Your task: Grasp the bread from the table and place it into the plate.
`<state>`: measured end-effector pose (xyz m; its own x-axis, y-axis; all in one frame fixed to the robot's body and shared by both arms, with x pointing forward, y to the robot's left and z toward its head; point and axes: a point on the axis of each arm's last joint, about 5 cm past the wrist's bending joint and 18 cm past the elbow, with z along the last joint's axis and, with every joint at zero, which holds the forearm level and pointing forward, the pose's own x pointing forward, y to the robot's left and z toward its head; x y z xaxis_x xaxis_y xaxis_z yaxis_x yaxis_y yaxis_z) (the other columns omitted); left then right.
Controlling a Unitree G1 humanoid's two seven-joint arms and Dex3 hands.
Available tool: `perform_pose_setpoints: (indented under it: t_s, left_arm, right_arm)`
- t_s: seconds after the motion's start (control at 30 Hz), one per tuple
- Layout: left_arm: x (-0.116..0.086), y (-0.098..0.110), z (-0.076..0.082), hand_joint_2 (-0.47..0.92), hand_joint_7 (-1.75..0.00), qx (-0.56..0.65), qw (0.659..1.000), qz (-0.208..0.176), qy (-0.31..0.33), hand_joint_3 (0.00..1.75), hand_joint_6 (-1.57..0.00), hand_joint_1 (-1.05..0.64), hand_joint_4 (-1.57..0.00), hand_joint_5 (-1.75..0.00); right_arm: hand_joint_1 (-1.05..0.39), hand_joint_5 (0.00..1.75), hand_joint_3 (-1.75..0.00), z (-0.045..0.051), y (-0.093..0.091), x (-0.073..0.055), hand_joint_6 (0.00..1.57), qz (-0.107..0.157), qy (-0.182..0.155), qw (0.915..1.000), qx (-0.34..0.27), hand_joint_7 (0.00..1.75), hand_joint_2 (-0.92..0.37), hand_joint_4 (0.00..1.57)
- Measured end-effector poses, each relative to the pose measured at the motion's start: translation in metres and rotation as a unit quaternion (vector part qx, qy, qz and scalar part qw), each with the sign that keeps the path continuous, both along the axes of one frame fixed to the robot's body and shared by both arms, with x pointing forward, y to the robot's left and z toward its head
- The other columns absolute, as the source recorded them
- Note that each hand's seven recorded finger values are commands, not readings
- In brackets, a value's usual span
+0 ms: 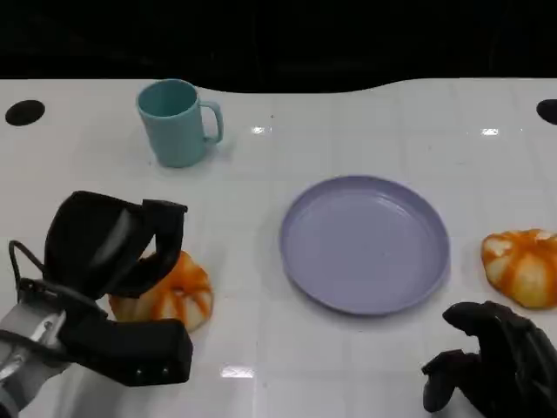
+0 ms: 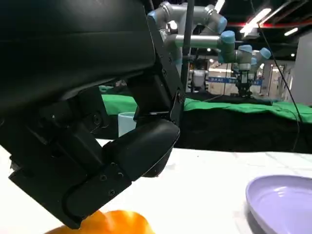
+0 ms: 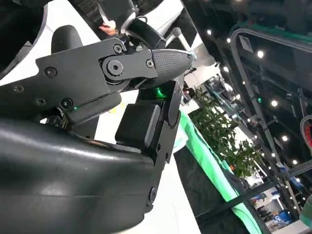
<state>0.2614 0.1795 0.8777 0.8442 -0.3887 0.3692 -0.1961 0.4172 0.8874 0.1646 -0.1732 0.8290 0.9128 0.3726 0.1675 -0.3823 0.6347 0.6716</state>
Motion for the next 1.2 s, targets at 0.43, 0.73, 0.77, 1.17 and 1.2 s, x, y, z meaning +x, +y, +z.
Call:
perform_pose_setpoints:
  t_s: [0.43,0.73,0.77,1.17,1.2]
  left_arm:
    - [-0.024,0.012,0.057,0.92,-0.07,0.16,0.98,-0.009,0.12,0.26,0.0,-1.05,-0.01,-0.9]
    - [-0.031,0.007,0.076,0.91,0.0,0.236,0.952,0.009,0.194,0.11,0.0,-1.05,0.0,-0.27]
    - [-0.031,0.007,0.076,0.91,0.0,0.241,0.95,0.011,0.198,0.1,0.0,-1.05,0.0,-0.27]
    - [-0.014,-0.003,0.043,0.87,0.0,0.28,0.921,0.007,0.272,0.01,0.0,-1.05,0.0,-0.9]
    - [-0.011,-0.004,0.04,0.87,0.0,0.28,0.919,0.007,0.276,0.01,0.0,-1.05,0.0,-0.96]
  right_arm:
    - [-0.59,0.62,-0.32,0.0001,0.0,-0.001,1.57,0.0,0.0,1.0,-0.001,0.25,-0.92,1.57]
    - [-0.58,0.62,-0.32,0.0004,-0.001,-0.002,1.57,0.0,0.0,1.0,-0.002,0.25,-0.92,1.57]
    - [-0.59,0.62,-0.32,0.0003,-0.001,-0.002,1.57,0.0,0.0,1.0,-0.002,0.26,-0.92,1.57]
    - [-0.59,0.62,-0.34,0.0008,-0.001,-0.004,1.57,-0.002,0.0,1.0,-0.006,0.26,-0.92,1.57]
    - [-0.59,0.62,-0.34,0.0008,-0.001,-0.004,1.57,-0.002,-0.001,1.0,-0.006,0.26,-0.92,1.57]
